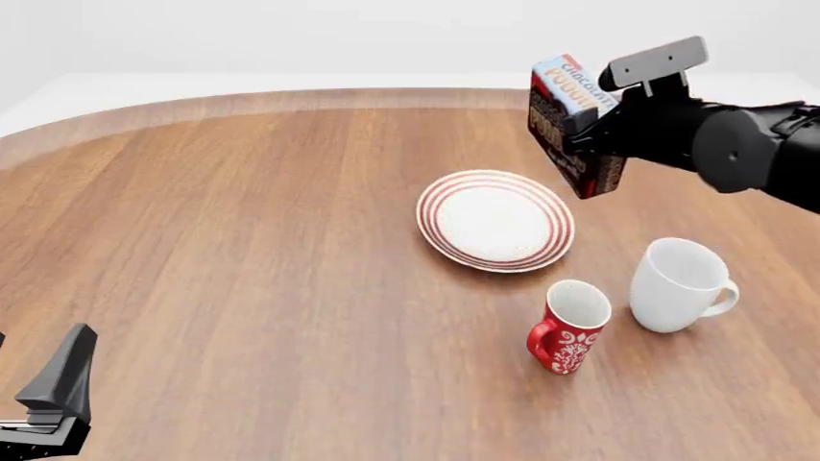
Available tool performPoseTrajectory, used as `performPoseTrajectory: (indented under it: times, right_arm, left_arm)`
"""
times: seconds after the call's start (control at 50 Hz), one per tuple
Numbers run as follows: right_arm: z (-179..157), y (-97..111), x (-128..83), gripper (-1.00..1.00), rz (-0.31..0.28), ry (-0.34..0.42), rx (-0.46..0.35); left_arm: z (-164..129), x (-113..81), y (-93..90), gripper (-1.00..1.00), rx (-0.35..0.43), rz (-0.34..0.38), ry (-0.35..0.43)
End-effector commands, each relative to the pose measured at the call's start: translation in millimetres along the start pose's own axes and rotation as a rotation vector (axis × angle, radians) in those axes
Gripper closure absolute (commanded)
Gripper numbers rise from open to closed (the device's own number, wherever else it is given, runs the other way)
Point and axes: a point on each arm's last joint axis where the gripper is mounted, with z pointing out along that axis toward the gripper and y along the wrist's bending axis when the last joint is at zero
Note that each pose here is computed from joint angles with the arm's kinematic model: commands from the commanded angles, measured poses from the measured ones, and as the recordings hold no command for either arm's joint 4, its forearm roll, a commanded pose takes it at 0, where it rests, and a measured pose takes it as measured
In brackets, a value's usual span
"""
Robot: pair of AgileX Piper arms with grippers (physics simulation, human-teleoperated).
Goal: Put the chocolate pudding to the right of the plate.
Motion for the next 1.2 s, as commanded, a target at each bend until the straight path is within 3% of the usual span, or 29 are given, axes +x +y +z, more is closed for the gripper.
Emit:
performPoseTrajectory:
  times: [0.02,0.32,0.7,1.2]
  right_arm:
    - [25,-35,11,1.00,0.060,0.025,0.087]
    - [54,-63,48,1.00,0.126,0.092,0.155]
    - [73,-87,63,1.00,0.102,0.134,0.196]
    - [130,-93,106,1.00,0.131,0.218,0.188]
  left_arm:
    - [0,0.0,0.0,-1.00,0.000,0.000,0.000]
    - [0,0.0,0.0,-1.00,0.000,0.000,0.000]
    - [0,0.0,0.0,-1.00,0.000,0.000,0.000]
    - [0,0.0,0.0,-1.00,0.000,0.000,0.000]
